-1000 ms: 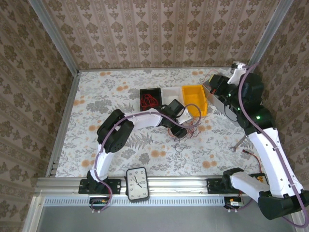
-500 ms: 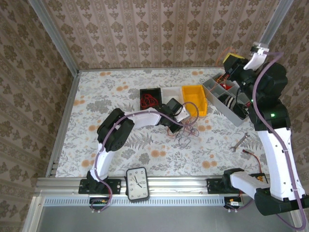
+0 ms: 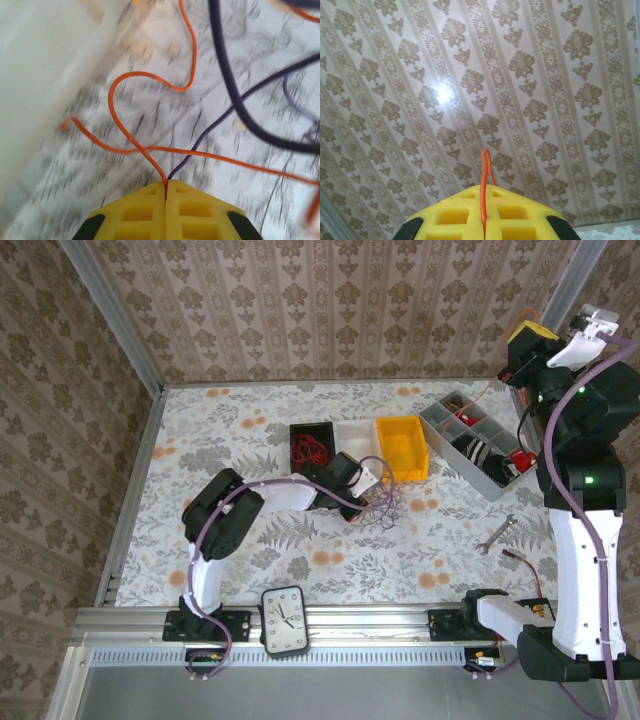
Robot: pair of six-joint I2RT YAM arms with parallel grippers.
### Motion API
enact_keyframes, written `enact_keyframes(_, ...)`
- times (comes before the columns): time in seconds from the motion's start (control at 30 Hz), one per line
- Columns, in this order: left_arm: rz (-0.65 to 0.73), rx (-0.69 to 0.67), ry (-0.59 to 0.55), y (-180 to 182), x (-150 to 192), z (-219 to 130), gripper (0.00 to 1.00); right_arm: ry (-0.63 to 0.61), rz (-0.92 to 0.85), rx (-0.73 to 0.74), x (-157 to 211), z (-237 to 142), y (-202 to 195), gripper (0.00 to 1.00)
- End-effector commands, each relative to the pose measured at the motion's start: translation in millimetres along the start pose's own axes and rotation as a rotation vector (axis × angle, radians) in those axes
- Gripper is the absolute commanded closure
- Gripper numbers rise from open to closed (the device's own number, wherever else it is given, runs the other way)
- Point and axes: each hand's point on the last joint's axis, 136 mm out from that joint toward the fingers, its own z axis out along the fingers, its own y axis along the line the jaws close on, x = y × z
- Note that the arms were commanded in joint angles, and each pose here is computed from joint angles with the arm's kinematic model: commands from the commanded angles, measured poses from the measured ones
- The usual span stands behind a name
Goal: Untangle the cables
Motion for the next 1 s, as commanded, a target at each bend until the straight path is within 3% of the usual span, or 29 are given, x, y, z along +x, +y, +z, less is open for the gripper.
enact_keyframes(0.0,-0.126,-0.099,0.235,23,84,-17,1.00,-0.004,0.008,0.035,-5,0,-10,1.00)
enact_keyframes(0.17,-0.130,-0.121,0.142,24,78,-51,1.00,0.101,0.037,-0.084,21,10,5,1.00)
enact_keyframes(0.27,-0.093,-0.102,0.012,19,43,-71,0.57,0.191,0.105,-0.191,48,18,18,1.00)
enact_keyframes(0.33,-0.064,-0.071,-0.044,13,22,-81,0.38,0.241,0.160,-0.228,65,22,21,1.00)
enact_keyframes(0.4,-0.030,-0.044,-0.060,8,7,-87,0.30,0.280,0.201,-0.244,83,23,22,1.00)
enact_keyframes(0.6,0.062,0.027,-0.078,-4,-16,-92,0.29,0.357,0.227,-0.235,115,19,19,1.00)
enact_keyframes(0.8,0.083,0.048,-0.073,-6,-30,-70,0.30,0.369,0.231,-0.217,122,19,15,1.00)
enact_keyframes(0.97,0.076,0.084,-0.016,-8,-19,-53,0.46,0.365,0.220,-0.199,120,20,12,1.00)
